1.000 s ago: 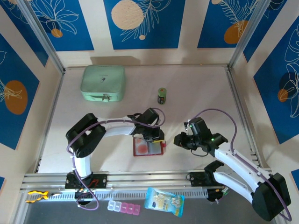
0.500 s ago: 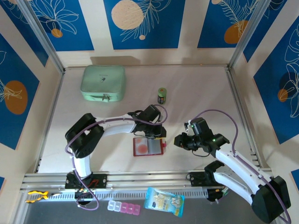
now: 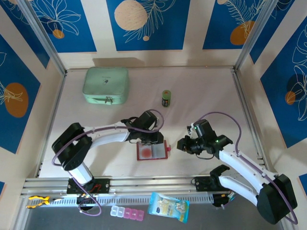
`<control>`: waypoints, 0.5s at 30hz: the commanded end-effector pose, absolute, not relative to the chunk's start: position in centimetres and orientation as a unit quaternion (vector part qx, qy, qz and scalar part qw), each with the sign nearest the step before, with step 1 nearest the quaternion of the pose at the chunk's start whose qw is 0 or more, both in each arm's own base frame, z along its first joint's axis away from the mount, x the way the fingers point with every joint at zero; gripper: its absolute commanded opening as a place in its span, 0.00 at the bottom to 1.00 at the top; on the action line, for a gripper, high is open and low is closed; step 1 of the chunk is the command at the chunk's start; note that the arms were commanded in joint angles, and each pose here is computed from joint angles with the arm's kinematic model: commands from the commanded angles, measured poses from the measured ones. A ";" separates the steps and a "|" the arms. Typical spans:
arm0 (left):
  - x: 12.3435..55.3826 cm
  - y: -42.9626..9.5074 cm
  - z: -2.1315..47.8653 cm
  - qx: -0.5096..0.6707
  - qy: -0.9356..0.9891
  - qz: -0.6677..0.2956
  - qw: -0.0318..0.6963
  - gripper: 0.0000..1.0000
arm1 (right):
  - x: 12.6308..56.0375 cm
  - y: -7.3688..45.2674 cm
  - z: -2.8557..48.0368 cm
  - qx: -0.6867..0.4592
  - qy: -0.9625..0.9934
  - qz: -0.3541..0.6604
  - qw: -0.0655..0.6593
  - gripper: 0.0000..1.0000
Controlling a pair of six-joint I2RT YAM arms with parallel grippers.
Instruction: Take the credit cards out of the card holder
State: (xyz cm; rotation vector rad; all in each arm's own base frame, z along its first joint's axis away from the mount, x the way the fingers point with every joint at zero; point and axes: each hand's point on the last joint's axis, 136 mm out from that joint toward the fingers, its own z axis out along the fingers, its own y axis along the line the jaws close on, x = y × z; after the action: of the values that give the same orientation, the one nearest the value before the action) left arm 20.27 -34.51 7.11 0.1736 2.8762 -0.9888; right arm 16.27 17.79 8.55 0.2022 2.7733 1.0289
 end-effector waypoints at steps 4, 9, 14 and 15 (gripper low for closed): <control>19.8 -31.7 7.4 0.055 0.947 -0.310 0.069 0.23 | 16.8 19.6 10.7 0.055 0.923 0.369 0.092 0.20; 18.1 -29.3 6.6 0.066 0.951 -0.293 0.067 0.24 | 15.8 20.5 11.0 0.038 0.926 0.369 0.069 0.20; 16.8 -27.9 6.5 0.077 0.952 -0.289 0.069 0.26 | 15.2 20.2 10.7 0.023 0.937 0.345 0.053 0.20; 16.7 -27.4 6.7 0.084 0.954 -0.280 0.073 0.26 | 15.2 20.1 10.8 0.019 0.939 0.340 0.052 0.19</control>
State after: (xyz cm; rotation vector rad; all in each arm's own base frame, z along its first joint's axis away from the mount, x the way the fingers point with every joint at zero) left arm 17.07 -28.78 6.51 0.2044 2.8708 -0.9009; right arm 15.75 20.11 10.10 0.1032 2.8207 1.0507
